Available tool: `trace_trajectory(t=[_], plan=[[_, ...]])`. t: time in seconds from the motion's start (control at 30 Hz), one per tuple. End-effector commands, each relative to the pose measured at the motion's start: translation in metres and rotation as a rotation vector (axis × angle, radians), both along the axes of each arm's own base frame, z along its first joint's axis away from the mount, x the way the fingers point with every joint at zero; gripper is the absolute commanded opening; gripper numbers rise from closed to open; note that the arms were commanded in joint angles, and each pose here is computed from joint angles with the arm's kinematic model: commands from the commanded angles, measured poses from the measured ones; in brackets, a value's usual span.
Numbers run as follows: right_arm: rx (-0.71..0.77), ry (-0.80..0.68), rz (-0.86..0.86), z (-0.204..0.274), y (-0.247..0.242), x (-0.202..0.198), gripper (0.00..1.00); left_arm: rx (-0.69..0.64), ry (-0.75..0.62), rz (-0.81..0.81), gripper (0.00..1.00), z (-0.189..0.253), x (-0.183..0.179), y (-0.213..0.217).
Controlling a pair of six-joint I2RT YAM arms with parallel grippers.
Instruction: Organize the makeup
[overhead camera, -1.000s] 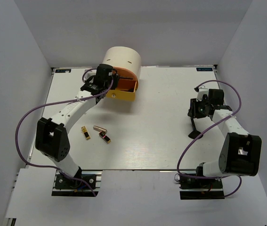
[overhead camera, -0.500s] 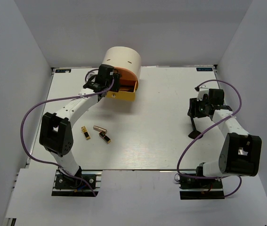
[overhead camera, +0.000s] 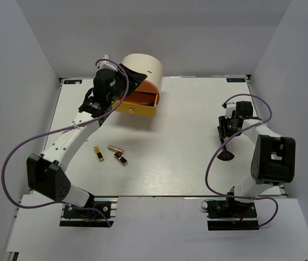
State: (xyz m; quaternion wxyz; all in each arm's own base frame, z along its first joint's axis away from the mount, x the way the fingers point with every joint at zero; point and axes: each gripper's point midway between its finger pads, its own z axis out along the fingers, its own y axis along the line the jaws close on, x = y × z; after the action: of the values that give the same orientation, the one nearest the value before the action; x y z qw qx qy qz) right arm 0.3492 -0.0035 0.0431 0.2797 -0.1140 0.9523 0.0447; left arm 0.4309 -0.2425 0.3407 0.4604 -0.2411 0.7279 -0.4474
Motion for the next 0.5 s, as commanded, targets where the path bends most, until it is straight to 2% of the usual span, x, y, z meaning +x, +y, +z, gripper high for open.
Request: trace_trajectory(t=[0.0,0.07,0.13,0.17,0.23,0.27,0.37,0.4,0.47], plan=[[-0.019,0.02,0.014,-0.002,-0.002,0.006,0.48,0.224,-0.194,-0.133,0.56,0.029,-0.041,0.01],[-0.018,0.029,0.022,-0.006,0.0,0.005,0.45,0.297,-0.125,-0.099,0.59,0.0,-0.052,0.027],[-0.024,0.052,0.022,-0.015,-0.001,0.001,0.42,0.315,-0.125,-0.021,0.61,0.002,-0.069,0.05],[-0.031,0.056,0.025,-0.017,0.0,0.0,0.42,0.337,-0.073,-0.016,0.62,-0.024,-0.078,0.057],[-0.041,0.082,0.031,-0.027,0.0,-0.005,0.39,0.331,-0.081,0.03,0.64,-0.022,-0.098,0.073],[-0.049,0.091,0.038,-0.03,0.0,-0.008,0.38,0.347,-0.053,0.06,0.65,-0.038,-0.103,0.083],[-0.071,0.098,0.049,-0.038,0.0,-0.01,0.26,0.344,-0.036,0.121,0.66,-0.043,-0.122,0.102],[-0.078,0.097,0.062,-0.039,0.001,-0.01,0.2,0.357,-0.013,0.126,0.66,-0.056,-0.127,0.106],[-0.083,0.1,0.073,-0.039,0.001,-0.01,0.13,0.366,0.017,0.152,0.67,-0.067,-0.135,0.114]])
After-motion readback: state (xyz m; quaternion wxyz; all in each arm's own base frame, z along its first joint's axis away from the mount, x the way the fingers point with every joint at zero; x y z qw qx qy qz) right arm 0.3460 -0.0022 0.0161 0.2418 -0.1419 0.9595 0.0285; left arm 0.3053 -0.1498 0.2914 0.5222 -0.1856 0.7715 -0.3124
